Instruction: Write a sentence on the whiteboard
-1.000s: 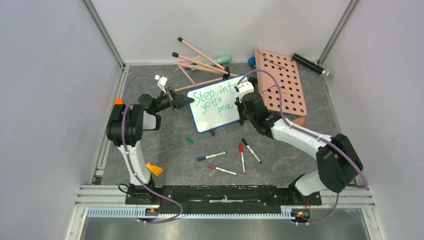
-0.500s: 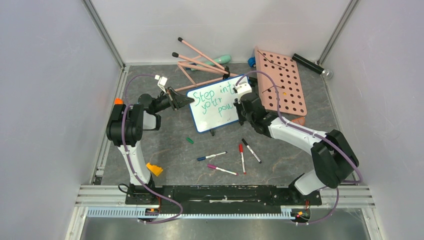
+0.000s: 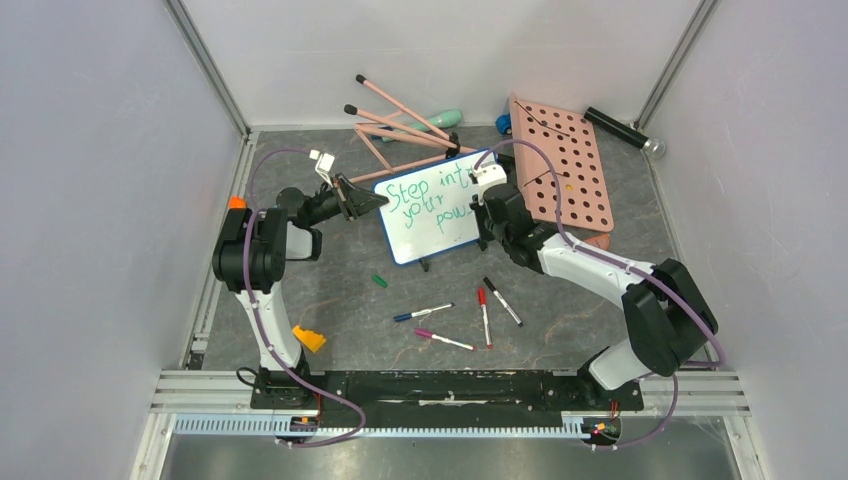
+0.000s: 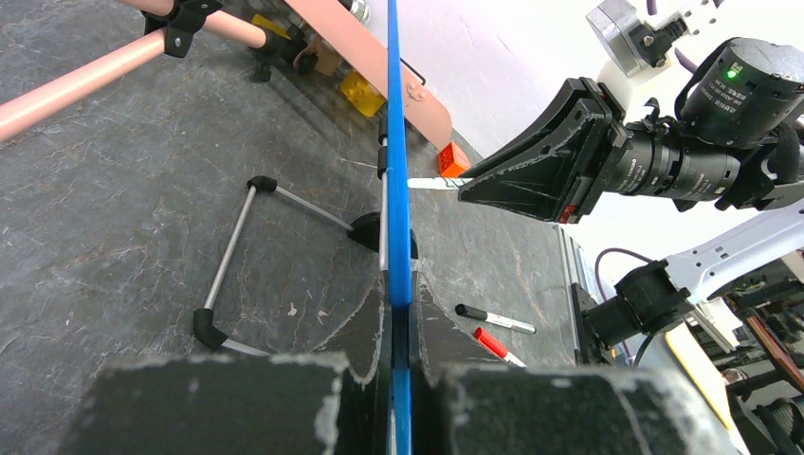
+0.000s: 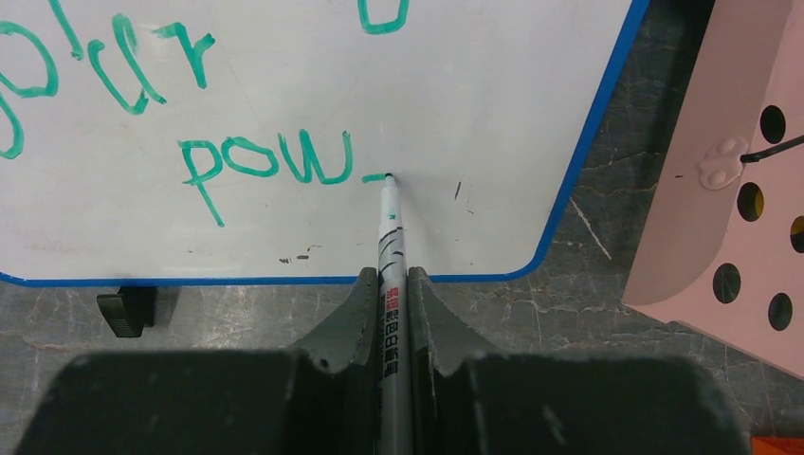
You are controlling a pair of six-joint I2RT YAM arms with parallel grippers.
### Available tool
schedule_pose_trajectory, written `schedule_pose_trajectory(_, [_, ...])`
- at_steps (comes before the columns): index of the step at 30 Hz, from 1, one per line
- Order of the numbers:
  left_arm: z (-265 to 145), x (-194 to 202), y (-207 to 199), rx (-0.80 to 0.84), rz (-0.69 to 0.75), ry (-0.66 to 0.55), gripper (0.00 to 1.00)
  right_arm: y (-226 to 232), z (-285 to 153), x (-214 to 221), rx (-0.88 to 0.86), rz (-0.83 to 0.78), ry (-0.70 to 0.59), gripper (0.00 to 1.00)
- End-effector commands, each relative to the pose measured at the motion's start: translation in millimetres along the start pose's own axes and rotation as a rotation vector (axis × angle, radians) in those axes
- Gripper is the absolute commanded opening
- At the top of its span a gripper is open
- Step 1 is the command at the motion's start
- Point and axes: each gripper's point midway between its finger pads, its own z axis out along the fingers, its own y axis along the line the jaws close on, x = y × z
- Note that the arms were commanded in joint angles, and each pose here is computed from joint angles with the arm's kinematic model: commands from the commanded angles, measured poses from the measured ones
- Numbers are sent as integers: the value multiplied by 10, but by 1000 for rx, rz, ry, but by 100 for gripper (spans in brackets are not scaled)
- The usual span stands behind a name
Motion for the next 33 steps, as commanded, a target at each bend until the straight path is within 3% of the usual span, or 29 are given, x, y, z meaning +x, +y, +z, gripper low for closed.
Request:
schedule_pose_trajectory(1, [19,-87,-34,40,96,-7,2,-77,32,-257,34,32,-61,0])
schedule_pose_trajectory(17, [17,-84,-33,39,93,-7,2,37,49,-415,-27,42,-94,0])
schedule_pose_trajectory(33, [20,-81,-36,40,93,-6,2,102,13,-64,-77,37,-40,0])
